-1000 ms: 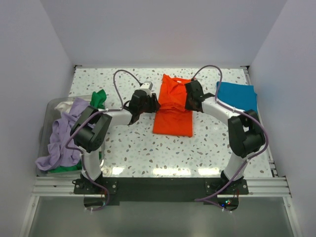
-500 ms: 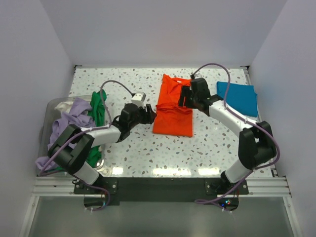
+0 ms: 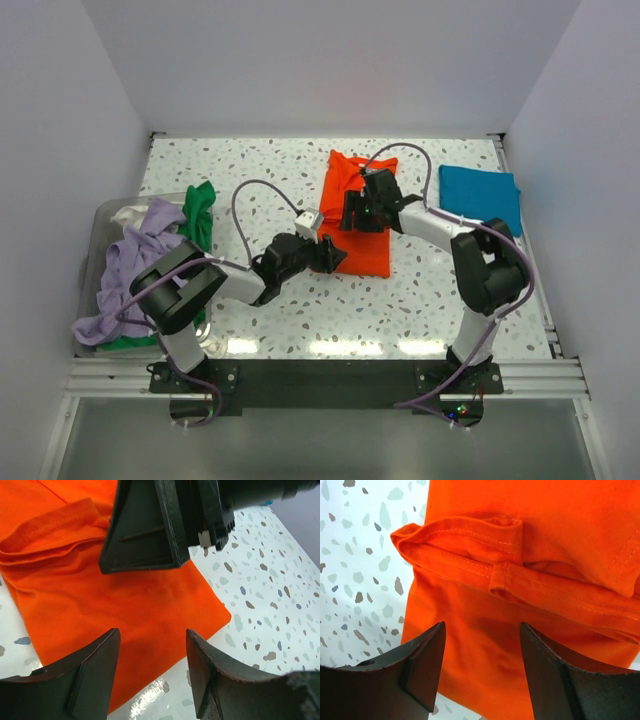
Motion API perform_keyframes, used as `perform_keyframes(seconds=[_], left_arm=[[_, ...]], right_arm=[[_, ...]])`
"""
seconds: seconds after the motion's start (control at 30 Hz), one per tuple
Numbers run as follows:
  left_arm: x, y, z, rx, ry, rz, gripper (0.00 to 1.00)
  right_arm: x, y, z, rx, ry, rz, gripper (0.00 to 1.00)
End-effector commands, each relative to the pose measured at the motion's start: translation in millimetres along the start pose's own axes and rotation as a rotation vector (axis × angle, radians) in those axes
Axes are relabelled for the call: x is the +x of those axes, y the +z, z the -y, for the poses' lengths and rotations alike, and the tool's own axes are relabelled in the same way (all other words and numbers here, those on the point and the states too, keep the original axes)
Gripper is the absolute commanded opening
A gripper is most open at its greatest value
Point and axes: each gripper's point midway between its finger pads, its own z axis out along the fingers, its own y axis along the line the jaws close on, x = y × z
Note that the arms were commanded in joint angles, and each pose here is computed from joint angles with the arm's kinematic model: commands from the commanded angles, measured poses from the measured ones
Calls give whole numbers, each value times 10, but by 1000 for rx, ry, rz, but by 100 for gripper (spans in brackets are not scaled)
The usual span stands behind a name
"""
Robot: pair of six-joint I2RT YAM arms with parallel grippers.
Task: Fold and stack the t-shirts
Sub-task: Fold the tshirt
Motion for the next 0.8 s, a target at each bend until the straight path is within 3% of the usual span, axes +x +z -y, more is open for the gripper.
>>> perform_keyframes(seconds=[0.0, 0.3, 0.53, 0.73, 0.77], left_arm=[[-181, 99, 207, 89, 5, 110, 59], [239, 207, -44, 7, -7, 21, 58], [652, 62, -276, -69, -12, -80, 57], [902, -37, -276, -53, -45, -125, 55], [929, -44, -266, -50, -46, -130, 55]], right_arm=[[-256, -13, -202, -55, -17, 56, 64], [-285, 189, -49, 32, -20, 43, 63], [-374, 305, 13, 84, -25, 49, 63], [-664, 452, 141, 201, -54, 92, 63], [-880, 419, 115, 222, -58, 139, 63]])
